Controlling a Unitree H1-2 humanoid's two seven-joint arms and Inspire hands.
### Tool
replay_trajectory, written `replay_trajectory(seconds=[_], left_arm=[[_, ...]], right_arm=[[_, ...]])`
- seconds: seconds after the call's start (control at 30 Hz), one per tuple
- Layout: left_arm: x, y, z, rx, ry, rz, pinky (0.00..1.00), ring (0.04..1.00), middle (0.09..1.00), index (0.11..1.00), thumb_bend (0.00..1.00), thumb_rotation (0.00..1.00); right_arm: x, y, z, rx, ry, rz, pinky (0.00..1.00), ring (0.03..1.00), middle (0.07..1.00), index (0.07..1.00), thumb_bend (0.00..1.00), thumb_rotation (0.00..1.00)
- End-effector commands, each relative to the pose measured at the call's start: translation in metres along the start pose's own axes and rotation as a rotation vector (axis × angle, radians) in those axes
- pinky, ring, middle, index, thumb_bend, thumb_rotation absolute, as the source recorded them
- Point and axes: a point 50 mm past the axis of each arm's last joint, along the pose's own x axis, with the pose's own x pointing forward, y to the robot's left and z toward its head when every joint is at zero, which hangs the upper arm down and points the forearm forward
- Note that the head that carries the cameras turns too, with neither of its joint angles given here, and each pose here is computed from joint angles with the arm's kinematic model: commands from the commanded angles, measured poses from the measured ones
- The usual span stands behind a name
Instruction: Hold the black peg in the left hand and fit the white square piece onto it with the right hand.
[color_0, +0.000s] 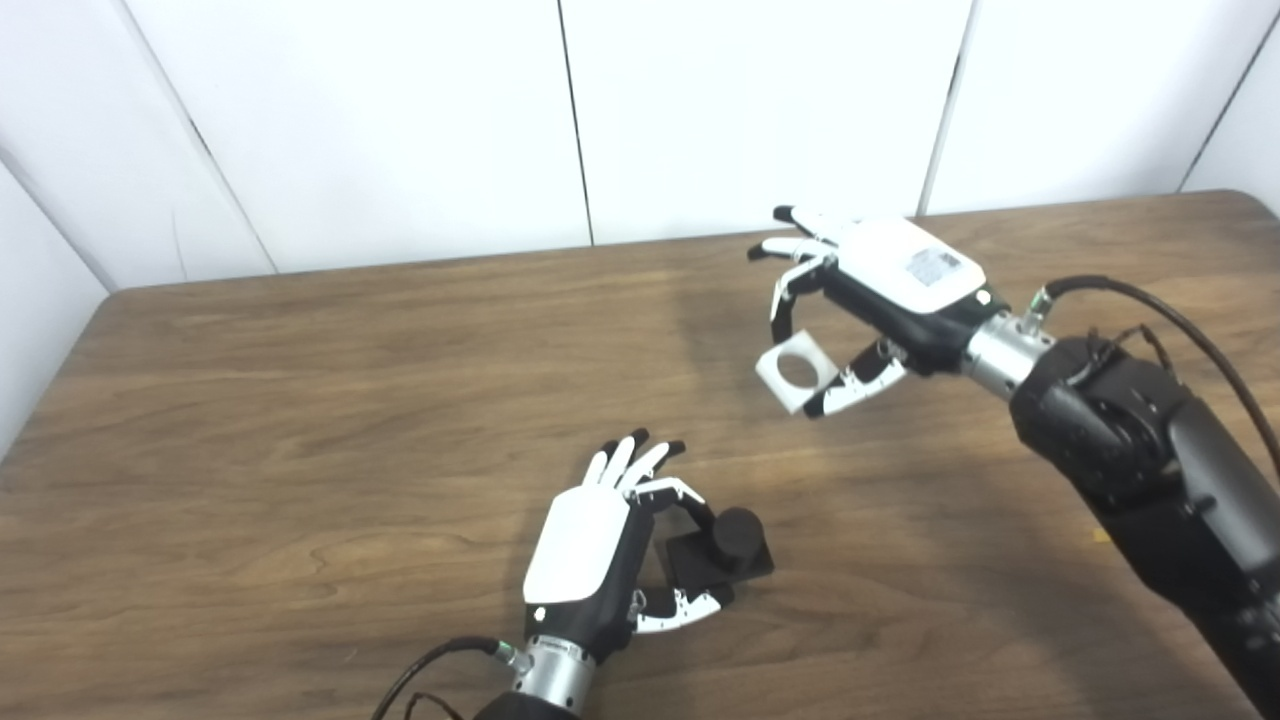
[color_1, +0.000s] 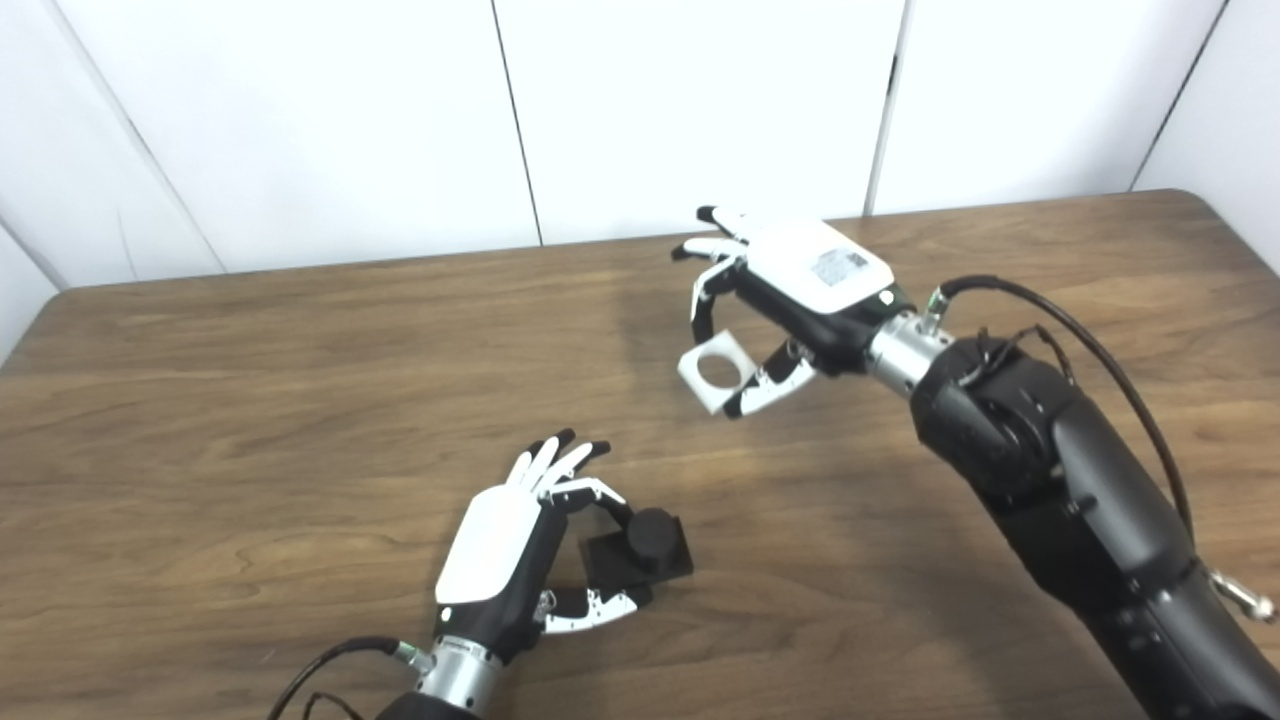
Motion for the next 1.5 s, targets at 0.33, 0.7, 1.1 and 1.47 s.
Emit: replay_trajectory(seconds=[0.33, 0.7, 1.1, 1.47], left_arm=[[0.001, -0.007, -0.002, 0.016, 0.008, -0.018, 1.00, 0.985, 0.907, 0.495, 0.50, 0.07], [0.003, -0.005, 0.000, 0.018, 0.006, -0.025, 1.00, 0.991, 0.911, 0.495, 0.50, 0.07], [0.005, -0.006, 0.002, 0.014, -0.001, -0.017, 1.00, 0.989, 0.908, 0.495, 0.50, 0.07], [0.006, -0.005, 0.003, 0.008, -0.002, -0.016, 1.00, 0.992, 0.910, 0.495, 0.50, 0.07]], right_arm=[[-0.022, -0.041, 0.039, 0.002, -0.067, 0.001, 0.92, 0.990, 0.874, 0.489, 0.53, 0.15], [-0.033, -0.046, 0.060, 0.008, -0.134, 0.008, 0.91, 0.980, 0.869, 0.489, 0.53, 0.15], [-0.025, -0.039, 0.067, 0.039, -0.158, 0.077, 0.93, 0.996, 0.877, 0.489, 0.53, 0.14], [-0.011, -0.024, 0.068, 0.063, -0.166, 0.102, 0.92, 0.990, 0.875, 0.488, 0.53, 0.14]])
